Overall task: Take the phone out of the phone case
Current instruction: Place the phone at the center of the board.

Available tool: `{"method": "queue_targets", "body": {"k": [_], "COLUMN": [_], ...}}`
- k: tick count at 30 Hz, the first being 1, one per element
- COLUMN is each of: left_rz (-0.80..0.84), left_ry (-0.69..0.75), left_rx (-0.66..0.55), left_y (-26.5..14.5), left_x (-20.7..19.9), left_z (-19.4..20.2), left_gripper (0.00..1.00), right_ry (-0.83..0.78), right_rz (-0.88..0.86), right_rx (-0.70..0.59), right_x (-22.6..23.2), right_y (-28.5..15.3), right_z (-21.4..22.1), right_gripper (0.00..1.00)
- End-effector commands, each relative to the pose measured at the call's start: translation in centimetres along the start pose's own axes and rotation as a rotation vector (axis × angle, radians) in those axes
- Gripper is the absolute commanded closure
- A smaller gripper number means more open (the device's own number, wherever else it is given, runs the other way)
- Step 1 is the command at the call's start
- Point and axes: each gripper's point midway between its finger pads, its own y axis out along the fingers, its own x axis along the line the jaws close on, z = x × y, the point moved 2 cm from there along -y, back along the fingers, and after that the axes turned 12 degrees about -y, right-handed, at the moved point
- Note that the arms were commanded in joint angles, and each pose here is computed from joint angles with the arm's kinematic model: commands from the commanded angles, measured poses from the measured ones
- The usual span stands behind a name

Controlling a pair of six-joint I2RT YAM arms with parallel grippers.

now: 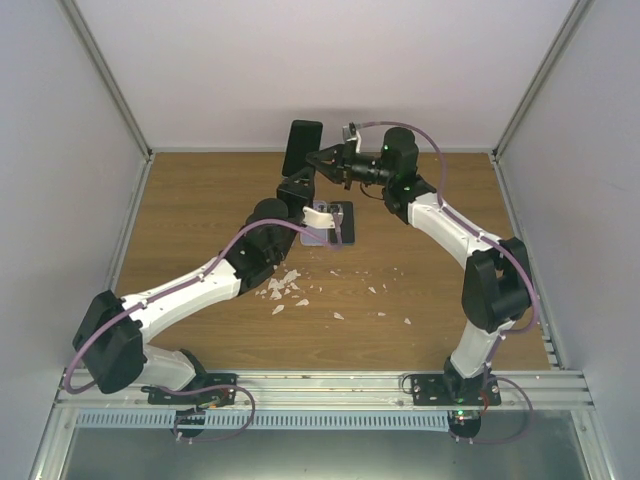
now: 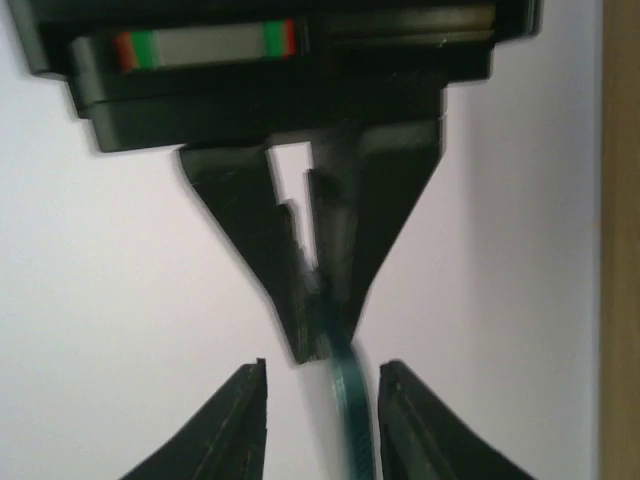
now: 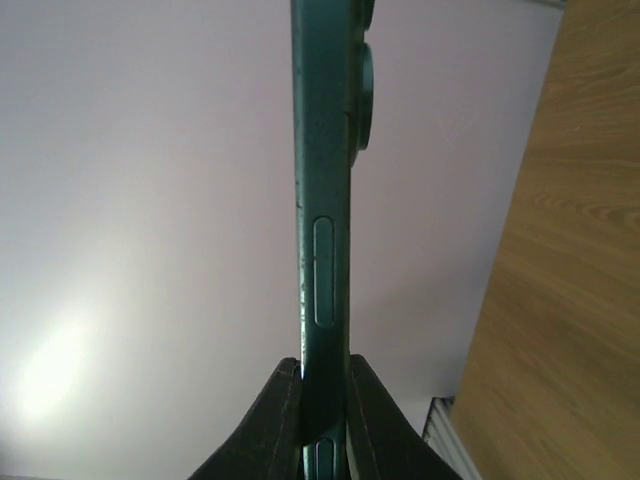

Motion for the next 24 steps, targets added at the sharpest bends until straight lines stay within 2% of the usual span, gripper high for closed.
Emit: {"method": "queue_targets", "body": {"k": [1,3,5,12,24], "left_rz": [-0.097,-0.087,-0.074,-0.002,0.189], "left_ry": [-0.057,-0.061,-0.061,-0.117,-0.402], "left_rx": [-0.013,-0.016,-0.017,-0.015,0.078], "left_y": [-1.5,-1.8,-2.1,-2.9,-1.8], "left_x": [3.1,3.0,2.7,1.8,-0.7], "left_z": [0.1,0.1,0.2,0.3,2.3], "left_gripper": [0.55,0.4,0.3,0.03,0.01], "right_ry": [-0.07,-0.08,-0.092,-0.203,-0.42], "right_rz": [0.039,0.05,0.057,0.12,0.283], "right_rx": [-0.042,-0.047,-0.054,-0.086,-0.028], "right_x": [-1.1,-1.3,-1.2,-1.3,-3.1], "right_y": [-1.6,-2.0,-2.4,-4.0,-10.0], "right_z": [-1.2,-1.3,-1.6,-3.0,-2.3], "right_gripper": [1.0,0.99,1.0,1.0,1.0]}}
